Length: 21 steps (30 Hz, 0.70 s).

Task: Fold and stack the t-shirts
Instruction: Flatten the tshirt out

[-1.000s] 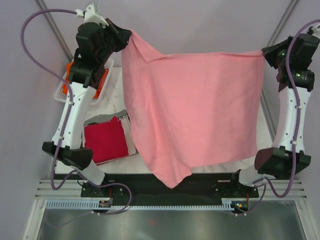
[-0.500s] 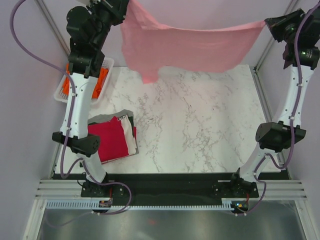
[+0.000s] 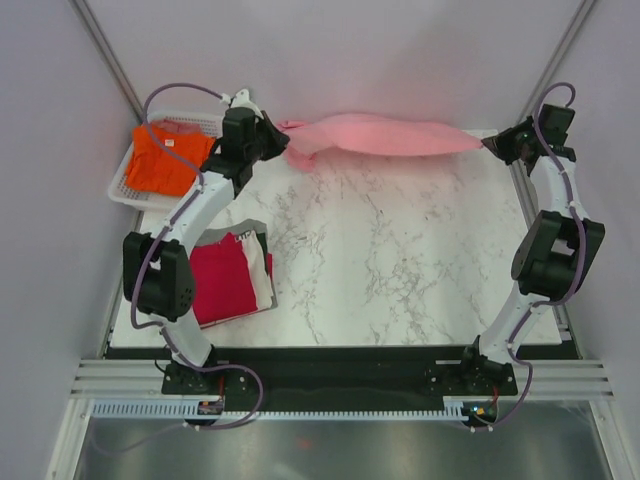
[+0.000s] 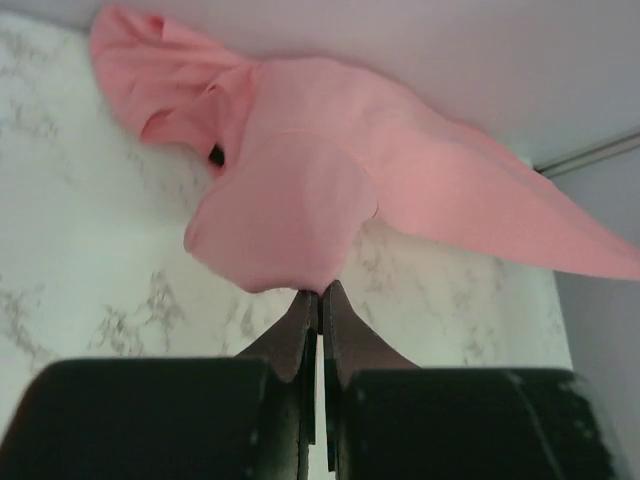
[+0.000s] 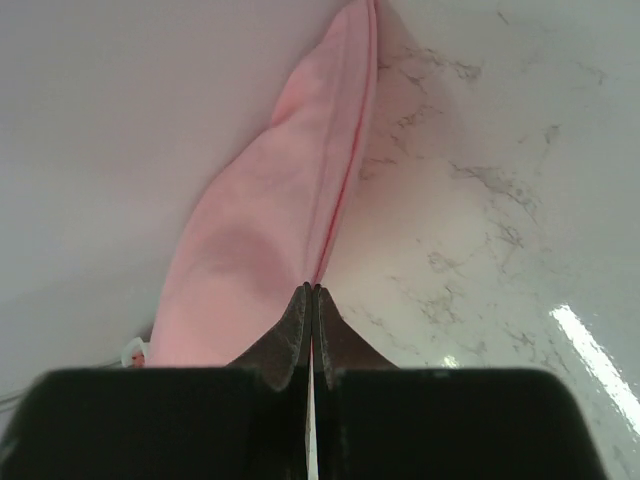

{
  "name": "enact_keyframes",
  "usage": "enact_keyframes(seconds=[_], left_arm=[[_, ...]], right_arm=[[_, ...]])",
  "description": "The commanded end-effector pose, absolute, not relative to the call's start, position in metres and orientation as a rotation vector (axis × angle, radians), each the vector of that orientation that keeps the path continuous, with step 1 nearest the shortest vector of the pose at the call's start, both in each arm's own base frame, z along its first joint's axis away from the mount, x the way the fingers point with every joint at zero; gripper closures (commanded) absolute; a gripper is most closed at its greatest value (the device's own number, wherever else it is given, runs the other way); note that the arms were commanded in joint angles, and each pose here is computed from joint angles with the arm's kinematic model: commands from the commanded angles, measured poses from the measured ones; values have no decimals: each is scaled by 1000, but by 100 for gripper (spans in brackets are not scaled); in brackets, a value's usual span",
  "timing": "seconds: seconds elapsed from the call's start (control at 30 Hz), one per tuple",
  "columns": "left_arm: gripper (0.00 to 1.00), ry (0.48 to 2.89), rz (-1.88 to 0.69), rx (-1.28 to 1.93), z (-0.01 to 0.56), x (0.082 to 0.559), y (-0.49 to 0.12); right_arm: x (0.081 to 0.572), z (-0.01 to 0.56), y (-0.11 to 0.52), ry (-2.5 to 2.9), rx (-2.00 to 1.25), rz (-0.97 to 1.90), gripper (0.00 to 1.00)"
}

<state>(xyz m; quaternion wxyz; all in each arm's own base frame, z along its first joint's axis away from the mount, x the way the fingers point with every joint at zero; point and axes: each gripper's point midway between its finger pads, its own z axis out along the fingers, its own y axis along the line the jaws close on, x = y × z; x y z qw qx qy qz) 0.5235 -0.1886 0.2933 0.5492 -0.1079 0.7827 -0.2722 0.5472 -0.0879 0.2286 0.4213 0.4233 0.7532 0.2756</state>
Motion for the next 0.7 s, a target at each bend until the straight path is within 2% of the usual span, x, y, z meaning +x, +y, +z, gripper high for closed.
enact_keyframes(seconds=[0.0, 0.03, 0.23, 0.47, 0.67], left_arm=[[98, 1632, -709, -252, 376, 484, -177], [98, 1672, -685, -274, 353, 479, -175], [98, 1764, -705, -275, 310, 438, -179], [98, 1821, -725, -255, 299, 394, -184], [98, 1964, -701, -252, 257, 358, -189]], right_arm=[[543, 251, -102, 1791, 992, 649, 100], [537, 234, -103, 1817, 1017, 638, 100], [503, 194, -106, 1863, 1081, 608, 100], [457, 199, -129, 1817, 1146, 530, 100], [406, 179, -151, 1810, 1233, 467, 100]])
